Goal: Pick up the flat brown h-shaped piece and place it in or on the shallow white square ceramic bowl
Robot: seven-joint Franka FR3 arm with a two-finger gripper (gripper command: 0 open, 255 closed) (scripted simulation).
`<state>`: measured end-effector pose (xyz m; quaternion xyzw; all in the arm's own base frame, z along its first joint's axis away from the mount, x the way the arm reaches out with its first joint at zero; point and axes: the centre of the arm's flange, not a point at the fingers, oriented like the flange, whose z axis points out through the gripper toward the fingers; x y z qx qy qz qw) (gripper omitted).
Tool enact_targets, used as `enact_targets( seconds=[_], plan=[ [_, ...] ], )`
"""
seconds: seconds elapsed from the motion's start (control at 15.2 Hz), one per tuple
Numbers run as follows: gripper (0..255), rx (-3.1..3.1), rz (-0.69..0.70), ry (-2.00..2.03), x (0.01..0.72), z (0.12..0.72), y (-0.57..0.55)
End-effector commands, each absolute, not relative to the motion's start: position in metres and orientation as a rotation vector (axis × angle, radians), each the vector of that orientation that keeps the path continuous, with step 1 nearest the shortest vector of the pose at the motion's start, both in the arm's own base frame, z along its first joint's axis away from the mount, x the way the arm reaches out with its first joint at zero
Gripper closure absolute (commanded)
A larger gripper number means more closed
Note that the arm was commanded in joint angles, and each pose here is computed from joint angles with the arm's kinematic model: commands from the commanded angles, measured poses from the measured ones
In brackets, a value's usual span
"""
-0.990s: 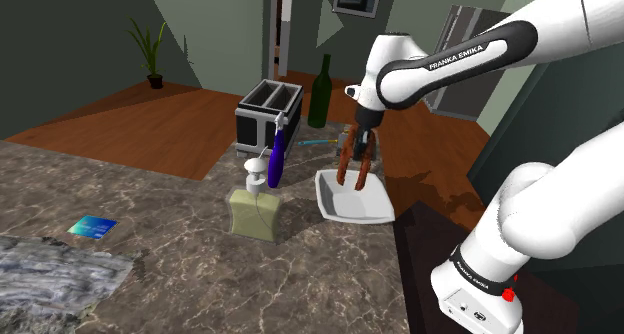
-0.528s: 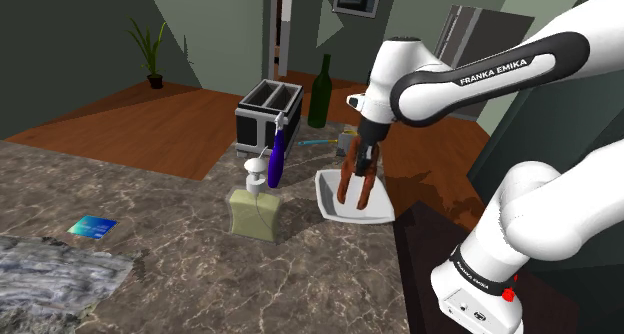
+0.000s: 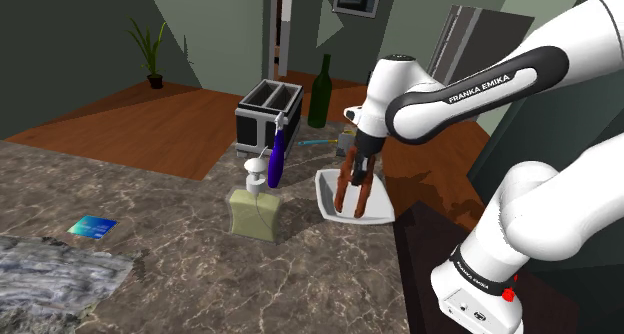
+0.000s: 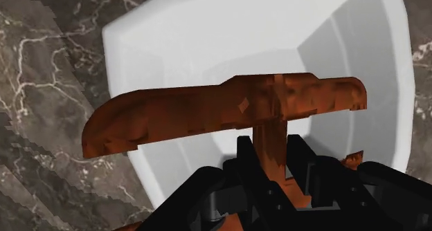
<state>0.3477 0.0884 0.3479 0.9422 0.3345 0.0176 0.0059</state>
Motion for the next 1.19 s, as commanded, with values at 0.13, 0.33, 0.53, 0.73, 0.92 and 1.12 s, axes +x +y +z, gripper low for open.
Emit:
enact_targets(
  seconds=[0.13,0.33,0.53,0.73,0.92,1.12],
  plan=[
    [255,2.949,0.035,1.052,0.345,0.322,0.090],
    [255,2.949,0.035,1.052,0.345,0.309,0.090],
    [255,2.949,0.035,1.052,0.345,0.309,0.090],
    [255,2.949,0.035,1.052,0.345,0.309,0.090],
    [0,2.949,0.035,1.052,0.344,0.309,0.089],
    [0,2.949,0.035,1.052,0.344,0.308,0.090]
  ],
)
